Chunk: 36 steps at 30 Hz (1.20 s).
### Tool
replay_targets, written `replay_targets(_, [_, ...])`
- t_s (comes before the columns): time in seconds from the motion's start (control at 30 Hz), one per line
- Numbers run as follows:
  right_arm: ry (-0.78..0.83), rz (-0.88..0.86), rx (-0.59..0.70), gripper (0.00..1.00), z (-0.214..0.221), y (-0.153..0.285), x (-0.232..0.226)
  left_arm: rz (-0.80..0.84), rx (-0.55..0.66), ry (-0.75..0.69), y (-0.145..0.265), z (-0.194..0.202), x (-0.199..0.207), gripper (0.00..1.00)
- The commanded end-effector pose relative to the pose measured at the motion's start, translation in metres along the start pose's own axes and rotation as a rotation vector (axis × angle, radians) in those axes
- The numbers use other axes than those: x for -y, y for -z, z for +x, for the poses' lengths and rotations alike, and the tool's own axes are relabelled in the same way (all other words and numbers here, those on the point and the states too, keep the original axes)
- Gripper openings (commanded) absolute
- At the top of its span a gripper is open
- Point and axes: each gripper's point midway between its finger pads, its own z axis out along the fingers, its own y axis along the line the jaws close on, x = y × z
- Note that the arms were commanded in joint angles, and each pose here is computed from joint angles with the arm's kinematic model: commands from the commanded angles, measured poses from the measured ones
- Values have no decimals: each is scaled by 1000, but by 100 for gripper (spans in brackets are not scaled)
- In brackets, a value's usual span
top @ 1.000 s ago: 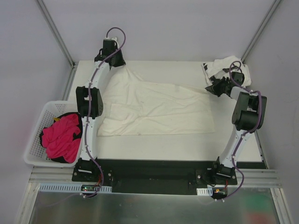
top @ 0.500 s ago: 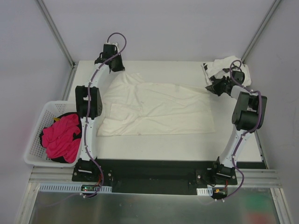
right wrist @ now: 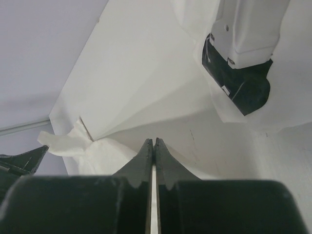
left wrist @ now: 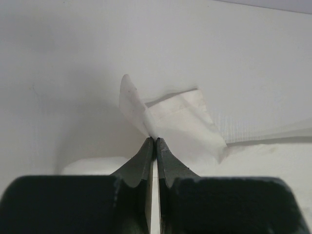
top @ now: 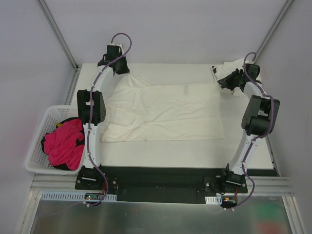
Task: Fold and stack the t-shirts
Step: Grap the side of the flattened tshirt furthest away from the robot with both arms
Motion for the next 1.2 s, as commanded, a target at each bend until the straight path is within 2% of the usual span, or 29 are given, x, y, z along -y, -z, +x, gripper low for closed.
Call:
replay_targets(0.0, [19,-4,-1,1,-1,5,-8,7,113,-57,39,-42,18,0])
replay_targets(0.53, [46,-10,-3,1,-5,15,-20,-21,144,-88,63,-51,18,0])
replay_targets(1.17, [124,-38,38,1,-16,63,-59,-22,132,-103,98,-40,22,0])
